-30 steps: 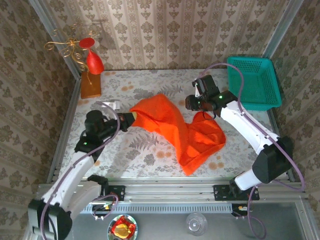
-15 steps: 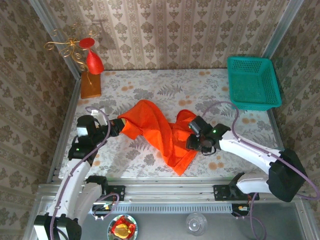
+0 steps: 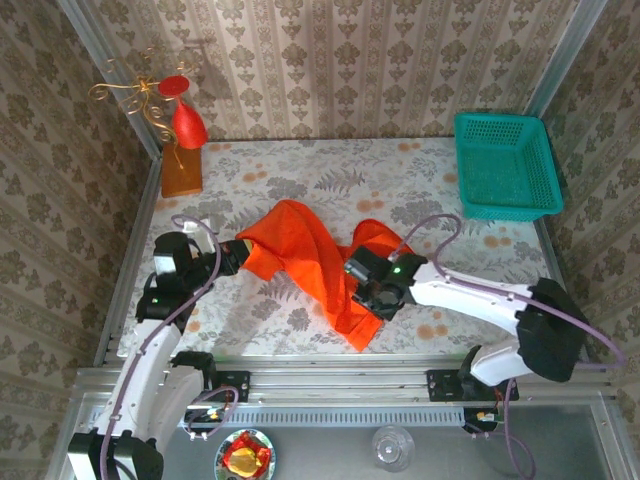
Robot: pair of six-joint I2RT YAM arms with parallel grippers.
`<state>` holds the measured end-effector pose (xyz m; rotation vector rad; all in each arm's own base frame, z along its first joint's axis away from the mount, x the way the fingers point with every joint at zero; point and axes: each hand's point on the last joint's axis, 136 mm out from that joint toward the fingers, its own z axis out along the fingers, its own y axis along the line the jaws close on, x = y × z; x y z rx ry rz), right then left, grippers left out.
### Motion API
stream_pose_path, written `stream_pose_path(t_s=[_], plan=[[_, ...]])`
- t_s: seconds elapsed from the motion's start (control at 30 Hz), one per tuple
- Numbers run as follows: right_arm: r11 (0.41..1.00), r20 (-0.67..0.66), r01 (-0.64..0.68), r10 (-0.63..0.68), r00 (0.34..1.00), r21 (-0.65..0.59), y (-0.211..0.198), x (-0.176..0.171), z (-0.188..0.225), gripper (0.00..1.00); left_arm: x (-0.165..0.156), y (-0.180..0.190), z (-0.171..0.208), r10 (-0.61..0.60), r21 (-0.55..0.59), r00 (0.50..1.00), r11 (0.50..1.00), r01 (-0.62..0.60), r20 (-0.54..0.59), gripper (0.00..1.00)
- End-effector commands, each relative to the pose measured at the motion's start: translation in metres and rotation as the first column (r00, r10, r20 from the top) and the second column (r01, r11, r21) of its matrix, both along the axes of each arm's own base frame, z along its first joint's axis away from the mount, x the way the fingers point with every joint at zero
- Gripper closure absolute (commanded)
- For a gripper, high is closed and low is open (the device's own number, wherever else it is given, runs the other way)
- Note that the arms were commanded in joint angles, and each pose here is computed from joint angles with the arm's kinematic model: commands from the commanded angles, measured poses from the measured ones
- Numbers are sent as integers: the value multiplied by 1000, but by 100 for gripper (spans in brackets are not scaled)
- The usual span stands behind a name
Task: Fold the inside-out t-shirt
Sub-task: Flatten out the T-shirt at the center of the table.
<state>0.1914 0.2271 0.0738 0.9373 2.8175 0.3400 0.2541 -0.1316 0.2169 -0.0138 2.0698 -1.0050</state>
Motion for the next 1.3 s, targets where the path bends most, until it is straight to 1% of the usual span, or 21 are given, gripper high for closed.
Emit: stream_pose_path(t_s=[0.0, 0.1, 0.17, 0.3, 0.43, 0.57, 0.73, 0.9, 0.97, 1.07, 1.1, 1.13, 1.27], plan=[[993, -81, 53, -61, 995, -107, -9, -17, -20, 62, -3, 0, 2, -14, 1, 1000, 1000, 14, 23, 100], [990, -124, 30, -47, 991, -137, -6, -21, -31, 61, -2, 0, 4, -9, -1, 1000, 1000, 9, 29, 100], [985, -147, 7, -33, 989, -171, -7, -22, -34, 59, -2, 1, 4, -7, 0, 999, 1000, 7, 31, 100], [977, -174, -20, -17, 985, -210, -7, -26, -43, 58, -3, 1, 2, -6, 9, 1000, 1000, 6, 29, 100], [975, -195, -32, -12, 981, -218, -7, -30, -51, 62, -4, 2, 0, -6, 12, 1000, 1000, 5, 26, 100], [975, -203, -35, -11, 979, -221, -10, -36, -52, 68, -3, 2, -1, -3, 14, 1000, 1000, 2, 26, 100], [975, -201, -37, -8, 980, -219, -15, -40, -50, 70, -3, 3, -4, 2, 14, 1000, 1000, -2, 21, 100], [974, -203, -41, -6, 979, -224, -20, -45, -49, 79, -3, 4, -6, 10, 17, 1000, 1000, -10, 17, 100], [974, -201, -39, -8, 980, -225, -22, -47, -48, 81, -3, 5, -5, 12, 20, 1000, 1000, -13, 18, 100], [974, -191, -32, -12, 982, -225, -25, -47, -46, 90, -3, 6, -4, 19, 25, 1000, 999, -19, 22, 100], [975, -183, -33, -8, 983, -220, -25, -47, -44, 96, -3, 6, -3, 22, 26, 1000, 999, -22, 23, 100], [976, -176, -36, -3, 984, -217, -26, -46, -42, 100, -3, 7, -2, 23, 28, 999, 999, -24, 25, 100], [975, -101, -33, 11, 995, -220, -34, -39, -24, 100, -2, 11, 7, 46, 37, 998, 998, -48, 45, 100]])
